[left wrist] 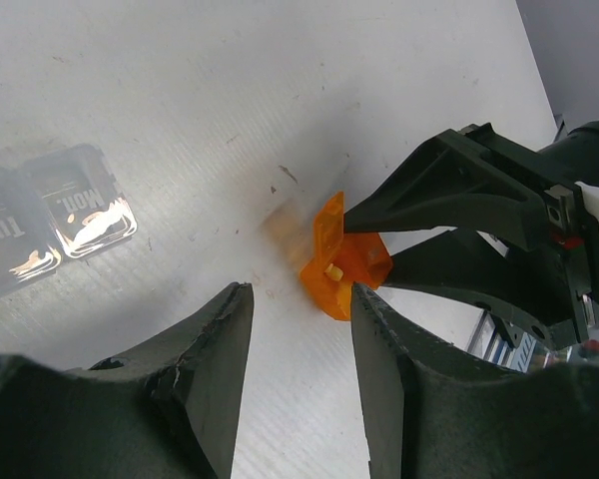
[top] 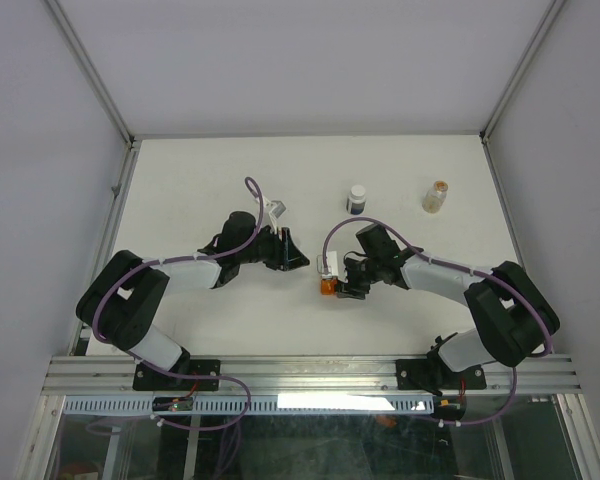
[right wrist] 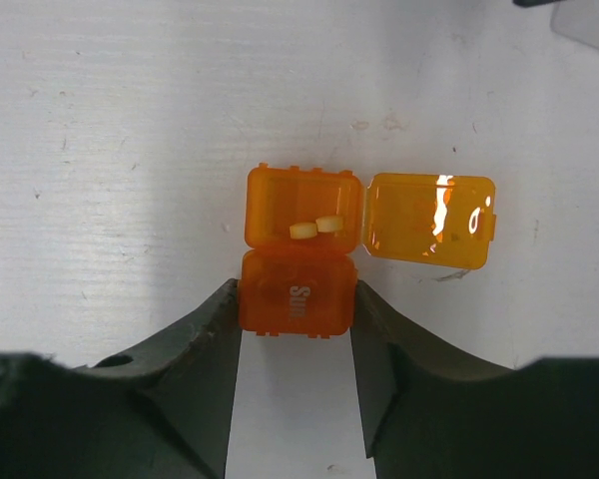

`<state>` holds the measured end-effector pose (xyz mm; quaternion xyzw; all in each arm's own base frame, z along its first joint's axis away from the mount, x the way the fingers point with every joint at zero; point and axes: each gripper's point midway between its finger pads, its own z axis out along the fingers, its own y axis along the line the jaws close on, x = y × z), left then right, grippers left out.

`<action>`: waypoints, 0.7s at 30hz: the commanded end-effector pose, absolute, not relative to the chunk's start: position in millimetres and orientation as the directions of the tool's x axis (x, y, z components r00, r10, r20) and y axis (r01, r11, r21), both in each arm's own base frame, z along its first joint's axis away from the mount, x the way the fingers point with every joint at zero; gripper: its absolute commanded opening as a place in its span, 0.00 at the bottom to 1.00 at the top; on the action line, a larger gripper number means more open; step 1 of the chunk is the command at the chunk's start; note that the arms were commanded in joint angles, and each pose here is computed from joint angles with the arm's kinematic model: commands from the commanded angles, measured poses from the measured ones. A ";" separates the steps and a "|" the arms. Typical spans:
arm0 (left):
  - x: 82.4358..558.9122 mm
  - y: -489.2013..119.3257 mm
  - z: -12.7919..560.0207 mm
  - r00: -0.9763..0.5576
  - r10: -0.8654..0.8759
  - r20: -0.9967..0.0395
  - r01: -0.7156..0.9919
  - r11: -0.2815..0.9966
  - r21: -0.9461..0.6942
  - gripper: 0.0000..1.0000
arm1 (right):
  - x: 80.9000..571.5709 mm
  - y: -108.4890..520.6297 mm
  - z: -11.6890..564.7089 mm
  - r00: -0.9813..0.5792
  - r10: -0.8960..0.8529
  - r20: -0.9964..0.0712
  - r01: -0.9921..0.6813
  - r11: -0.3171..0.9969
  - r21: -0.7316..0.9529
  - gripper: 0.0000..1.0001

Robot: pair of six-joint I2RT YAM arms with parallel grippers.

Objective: Sort the pills into containers
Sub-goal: Close the pill container at the center of the board.

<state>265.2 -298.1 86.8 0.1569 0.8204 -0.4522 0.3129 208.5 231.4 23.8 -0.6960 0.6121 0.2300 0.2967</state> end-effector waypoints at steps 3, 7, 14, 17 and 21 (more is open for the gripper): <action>274.6 -304.6 104.7 -0.724 -0.038 -0.689 0.579 0.510 -0.636 0.45 | 210.7 239.7 34.6 0.189 -0.691 -0.698 -0.981 -0.108 -0.159 0.33; 274.9 -304.0 101.4 -0.733 -0.028 -0.679 0.570 0.520 -0.637 0.44 | 202.4 243.7 34.6 0.210 -0.679 -0.703 -0.978 -0.148 -0.149 0.30; 269.8 -303.3 92.3 -0.763 -0.009 -0.647 0.547 0.524 -0.653 0.39 | 194.9 247.6 36.1 0.238 -0.669 -0.704 -0.971 -0.184 -0.154 0.29; 267.4 -304.5 88.7 -0.778 -0.002 -0.628 0.536 0.518 -0.666 0.36 | 193.6 249.1 36.4 0.246 -0.669 -0.701 -0.969 -0.192 -0.157 0.29; 265.0 -306.9 82.7 -0.800 0.006 -0.600 0.517 0.513 -0.685 0.31 | 191.8 251.2 36.1 0.257 -0.671 -0.696 -0.966 -0.203 -0.161 0.28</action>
